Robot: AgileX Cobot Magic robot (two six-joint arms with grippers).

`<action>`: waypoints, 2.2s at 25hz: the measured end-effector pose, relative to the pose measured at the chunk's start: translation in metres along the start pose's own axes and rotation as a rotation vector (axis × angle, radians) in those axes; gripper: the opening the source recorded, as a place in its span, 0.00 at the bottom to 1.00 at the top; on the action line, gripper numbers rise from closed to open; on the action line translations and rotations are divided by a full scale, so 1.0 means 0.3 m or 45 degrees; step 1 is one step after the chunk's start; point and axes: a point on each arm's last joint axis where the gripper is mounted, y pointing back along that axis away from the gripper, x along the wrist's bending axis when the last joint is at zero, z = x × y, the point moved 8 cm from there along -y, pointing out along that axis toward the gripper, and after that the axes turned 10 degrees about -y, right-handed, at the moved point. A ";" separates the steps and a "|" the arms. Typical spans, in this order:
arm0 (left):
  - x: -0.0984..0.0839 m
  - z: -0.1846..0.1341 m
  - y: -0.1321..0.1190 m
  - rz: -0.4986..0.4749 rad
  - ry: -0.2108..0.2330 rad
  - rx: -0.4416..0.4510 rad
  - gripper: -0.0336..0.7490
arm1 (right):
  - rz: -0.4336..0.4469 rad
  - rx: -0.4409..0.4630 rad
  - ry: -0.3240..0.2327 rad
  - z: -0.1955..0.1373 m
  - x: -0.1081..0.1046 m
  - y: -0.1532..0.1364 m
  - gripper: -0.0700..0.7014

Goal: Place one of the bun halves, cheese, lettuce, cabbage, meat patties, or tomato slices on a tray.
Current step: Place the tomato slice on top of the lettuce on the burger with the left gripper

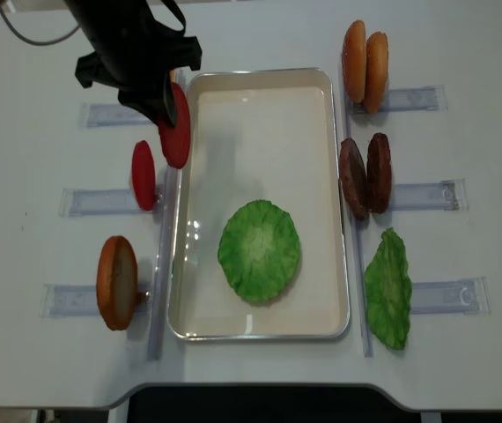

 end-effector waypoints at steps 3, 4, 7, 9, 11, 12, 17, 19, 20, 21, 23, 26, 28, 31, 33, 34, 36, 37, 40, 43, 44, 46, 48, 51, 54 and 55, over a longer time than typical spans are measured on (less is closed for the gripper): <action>-0.034 -0.031 0.032 -0.081 -0.040 -0.008 0.12 | 0.000 0.000 0.000 0.000 0.000 0.000 0.65; -0.046 -0.040 0.041 -0.109 -0.054 -0.009 0.12 | 0.000 0.000 0.000 0.000 0.000 0.000 0.65; -0.082 -0.070 0.049 -0.199 -0.089 0.003 0.12 | 0.000 0.000 0.000 0.000 0.000 0.000 0.65; -0.111 -0.088 0.047 -0.270 -0.114 0.019 0.12 | 0.000 0.000 0.000 0.000 0.000 0.000 0.65; -0.137 -0.106 0.045 -0.337 -0.148 0.030 0.12 | 0.000 0.000 0.000 0.000 0.000 0.000 0.65; -0.151 -0.115 0.044 -0.374 -0.168 0.036 0.12 | 0.000 0.000 0.000 0.000 0.000 0.000 0.65; -0.213 -0.146 0.028 -0.544 -0.255 0.041 0.12 | 0.000 0.000 0.000 0.000 0.000 0.000 0.65; -0.229 -0.153 0.017 -0.592 -0.291 0.027 0.12 | 0.000 0.000 0.000 0.000 0.000 0.000 0.65; -0.236 -0.159 0.010 -0.615 -0.304 0.025 0.12 | 0.000 0.000 0.000 0.000 0.000 0.000 0.65; -0.241 -0.164 -0.001 -0.634 -0.318 0.018 0.12 | 0.000 0.000 0.000 0.000 0.000 0.000 0.65; -0.251 -0.172 -0.022 -0.669 -0.333 -0.001 0.12 | 0.000 0.000 0.000 0.000 0.000 0.000 0.65; -0.261 -0.187 -0.064 -0.718 -0.360 -0.009 0.11 | 0.000 0.000 0.000 0.000 0.000 0.000 0.65; -0.269 -0.195 -0.102 -0.753 -0.359 0.004 0.11 | 0.000 0.000 0.000 0.000 0.000 0.000 0.65; -0.271 -0.205 -0.157 -0.781 -0.379 0.010 0.11 | 0.000 0.000 0.000 0.000 0.000 0.000 0.65; -0.273 -0.208 -0.183 -0.796 -0.401 0.008 0.11 | 0.000 0.000 0.000 0.000 0.000 0.000 0.65; -0.273 -0.210 -0.194 -0.803 -0.407 0.014 0.11 | 0.000 0.000 0.000 0.000 0.000 0.000 0.65; -0.275 -0.211 -0.215 -0.814 -0.419 0.025 0.11 | 0.000 0.000 0.000 0.000 0.000 0.000 0.65; -0.275 -0.211 -0.226 -0.821 -0.422 0.031 0.11 | 0.000 0.000 0.000 0.000 0.000 0.000 0.65; -0.276 -0.213 -0.263 -0.835 -0.423 0.059 0.11 | 0.000 0.000 0.000 0.000 0.000 0.000 0.65; -0.277 -0.215 -0.301 -0.853 -0.427 0.081 0.11 | 0.000 0.000 0.000 0.000 0.000 0.000 0.65; -0.279 -0.215 -0.313 -0.864 -0.424 0.085 0.11 | 0.000 0.000 0.000 0.000 0.000 0.000 0.65; -0.283 -0.213 -0.330 -0.880 -0.421 0.090 0.11 | 0.000 0.000 0.000 0.000 0.000 0.000 0.65; -0.283 -0.214 -0.346 -0.887 -0.417 0.097 0.11 | 0.000 0.000 0.000 0.000 0.000 0.000 0.65; -0.283 -0.215 -0.362 -0.892 -0.417 0.106 0.11 | 0.000 0.000 0.000 0.000 0.000 0.000 0.65; -0.283 -0.216 -0.365 -0.893 -0.416 0.109 0.11 | 0.000 0.000 0.000 0.000 0.000 0.000 0.65; -0.283 -0.216 -0.365 -0.893 -0.416 0.109 0.11 | 0.000 0.000 0.000 0.000 0.000 0.000 0.65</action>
